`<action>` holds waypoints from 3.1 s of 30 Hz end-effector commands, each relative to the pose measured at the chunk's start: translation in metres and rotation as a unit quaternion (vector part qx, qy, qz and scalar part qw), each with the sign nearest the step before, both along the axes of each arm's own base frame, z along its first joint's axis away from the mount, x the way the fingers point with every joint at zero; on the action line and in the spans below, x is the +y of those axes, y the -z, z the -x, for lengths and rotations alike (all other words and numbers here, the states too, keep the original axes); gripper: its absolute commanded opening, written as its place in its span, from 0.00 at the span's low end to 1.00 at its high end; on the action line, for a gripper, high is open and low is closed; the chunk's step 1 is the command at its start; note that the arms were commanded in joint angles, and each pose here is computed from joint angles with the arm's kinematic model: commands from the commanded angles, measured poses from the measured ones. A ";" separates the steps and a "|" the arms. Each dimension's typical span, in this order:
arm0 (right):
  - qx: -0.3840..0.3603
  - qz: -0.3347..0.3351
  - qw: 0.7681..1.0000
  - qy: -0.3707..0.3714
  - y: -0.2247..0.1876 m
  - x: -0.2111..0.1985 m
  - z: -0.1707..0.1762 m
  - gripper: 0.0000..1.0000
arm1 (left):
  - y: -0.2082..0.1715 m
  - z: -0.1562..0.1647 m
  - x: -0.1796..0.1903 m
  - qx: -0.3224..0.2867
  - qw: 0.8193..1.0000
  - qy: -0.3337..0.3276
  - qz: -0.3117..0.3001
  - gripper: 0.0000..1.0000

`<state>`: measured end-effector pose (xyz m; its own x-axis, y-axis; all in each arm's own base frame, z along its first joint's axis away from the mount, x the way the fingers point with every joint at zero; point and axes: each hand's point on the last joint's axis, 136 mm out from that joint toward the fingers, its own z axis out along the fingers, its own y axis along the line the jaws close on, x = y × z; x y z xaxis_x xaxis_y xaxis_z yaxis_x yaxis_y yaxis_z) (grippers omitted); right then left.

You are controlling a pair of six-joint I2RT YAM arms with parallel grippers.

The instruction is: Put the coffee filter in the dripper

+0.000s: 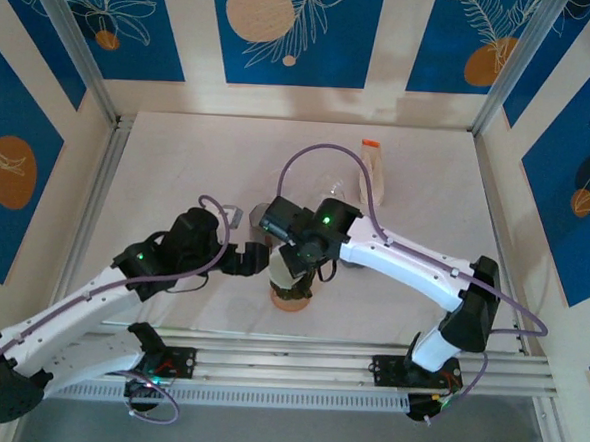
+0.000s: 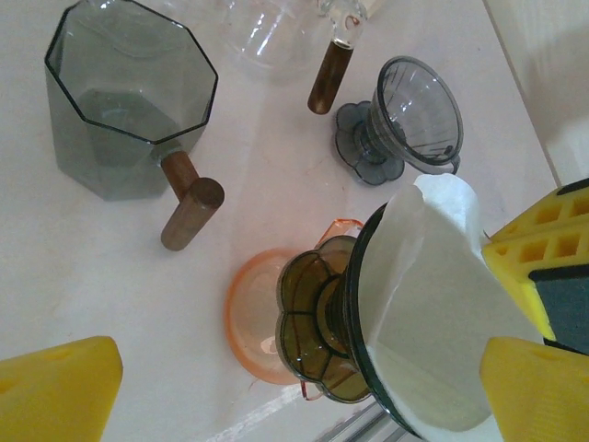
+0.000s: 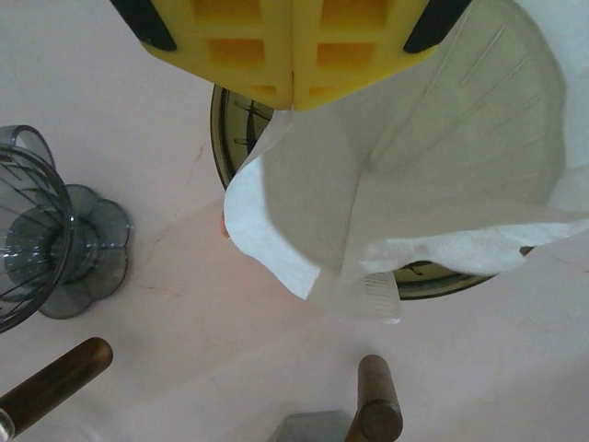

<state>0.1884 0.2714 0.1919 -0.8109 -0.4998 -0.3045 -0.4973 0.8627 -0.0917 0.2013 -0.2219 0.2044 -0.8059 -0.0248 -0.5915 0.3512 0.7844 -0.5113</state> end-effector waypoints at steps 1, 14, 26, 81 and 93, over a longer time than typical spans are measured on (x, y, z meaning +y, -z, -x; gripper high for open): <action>-0.025 0.027 0.999 -0.004 -0.008 -0.007 -0.003 0.00 | -0.010 -0.004 -0.008 -0.005 1.000 0.009 0.023 1.00; -0.019 0.034 0.999 -0.004 0.000 -0.007 -0.001 0.00 | 0.025 -0.002 -0.013 0.032 0.999 0.029 -0.008 0.95; -0.017 0.016 1.000 0.000 0.000 -0.002 -0.001 0.08 | 0.039 0.002 -0.014 0.055 0.997 0.039 -0.024 0.80; 0.051 -0.033 0.996 0.069 0.022 -0.024 0.022 0.60 | 0.046 0.003 -0.014 0.068 0.997 0.026 -0.015 0.80; 0.023 -0.040 0.995 0.093 0.009 -0.037 0.011 0.59 | 0.048 0.004 -0.011 0.071 0.997 0.023 -0.021 0.78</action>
